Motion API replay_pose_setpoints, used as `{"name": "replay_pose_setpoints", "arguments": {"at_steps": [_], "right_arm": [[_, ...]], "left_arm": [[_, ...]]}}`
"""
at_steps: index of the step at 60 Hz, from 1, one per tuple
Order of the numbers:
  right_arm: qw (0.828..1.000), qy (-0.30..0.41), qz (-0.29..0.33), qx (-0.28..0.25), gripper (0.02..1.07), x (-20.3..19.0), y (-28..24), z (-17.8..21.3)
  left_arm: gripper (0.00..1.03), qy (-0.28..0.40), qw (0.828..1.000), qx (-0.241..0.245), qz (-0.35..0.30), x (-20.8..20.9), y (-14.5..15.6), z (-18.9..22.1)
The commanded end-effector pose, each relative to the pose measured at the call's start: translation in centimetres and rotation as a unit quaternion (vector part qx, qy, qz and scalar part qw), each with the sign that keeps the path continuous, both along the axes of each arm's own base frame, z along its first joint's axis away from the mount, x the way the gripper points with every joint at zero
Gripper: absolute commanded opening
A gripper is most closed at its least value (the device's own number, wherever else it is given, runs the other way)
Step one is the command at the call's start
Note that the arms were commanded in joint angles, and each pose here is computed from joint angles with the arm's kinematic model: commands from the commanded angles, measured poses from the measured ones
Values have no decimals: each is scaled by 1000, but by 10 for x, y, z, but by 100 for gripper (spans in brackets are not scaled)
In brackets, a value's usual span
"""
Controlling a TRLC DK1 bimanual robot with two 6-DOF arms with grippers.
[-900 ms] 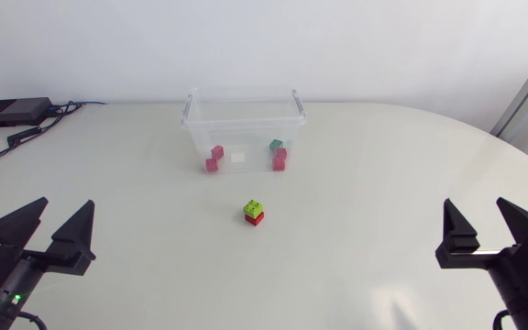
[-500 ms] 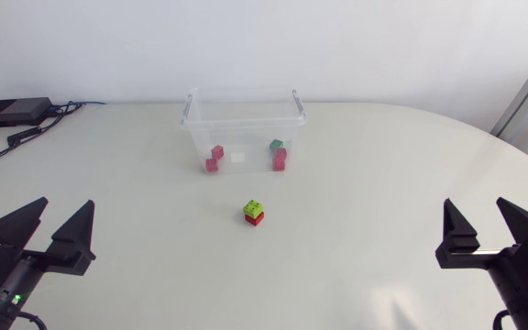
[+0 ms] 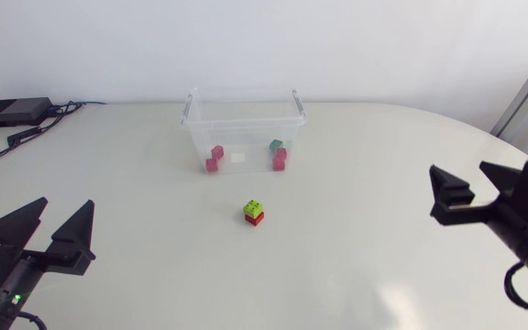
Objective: Place the duplo bricks in the container
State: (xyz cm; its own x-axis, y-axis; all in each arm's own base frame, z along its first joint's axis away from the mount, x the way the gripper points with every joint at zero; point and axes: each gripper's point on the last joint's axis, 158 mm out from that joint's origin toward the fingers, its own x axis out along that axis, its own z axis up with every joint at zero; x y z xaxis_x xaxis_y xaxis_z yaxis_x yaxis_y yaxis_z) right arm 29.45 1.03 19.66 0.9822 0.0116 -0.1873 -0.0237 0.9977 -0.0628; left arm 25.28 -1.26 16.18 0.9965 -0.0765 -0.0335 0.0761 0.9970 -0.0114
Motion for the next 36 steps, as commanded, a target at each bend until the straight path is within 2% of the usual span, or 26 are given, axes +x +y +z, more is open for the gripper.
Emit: {"name": "replay_pose_setpoints", "arguments": {"at_steps": [1, 10, 21, 29, 36], "right_arm": [[999, 15, 10, 27, 102, 22, 12, 12], [994, 80, 66, 24, 102, 57, 64, -2], [976, 181, 117, 24, 102, 93, 123, -48], [956, 255, 141, 20, 102, 112, 155, -80], [929, 326, 172, -27, 102, 122, 184, -109]], "left_arm": [[99, -1, 1000, -11, -1, 0, -1, -4], [99, -1, 1000, -11, -1, 0, -1, -4], [99, -1, 1000, -11, -1, 0, -1, -4], [99, -1, 1000, -11, -1, 0, -1, -4], [99, -1, 1000, -11, 0, 0, 0, -4]]}}
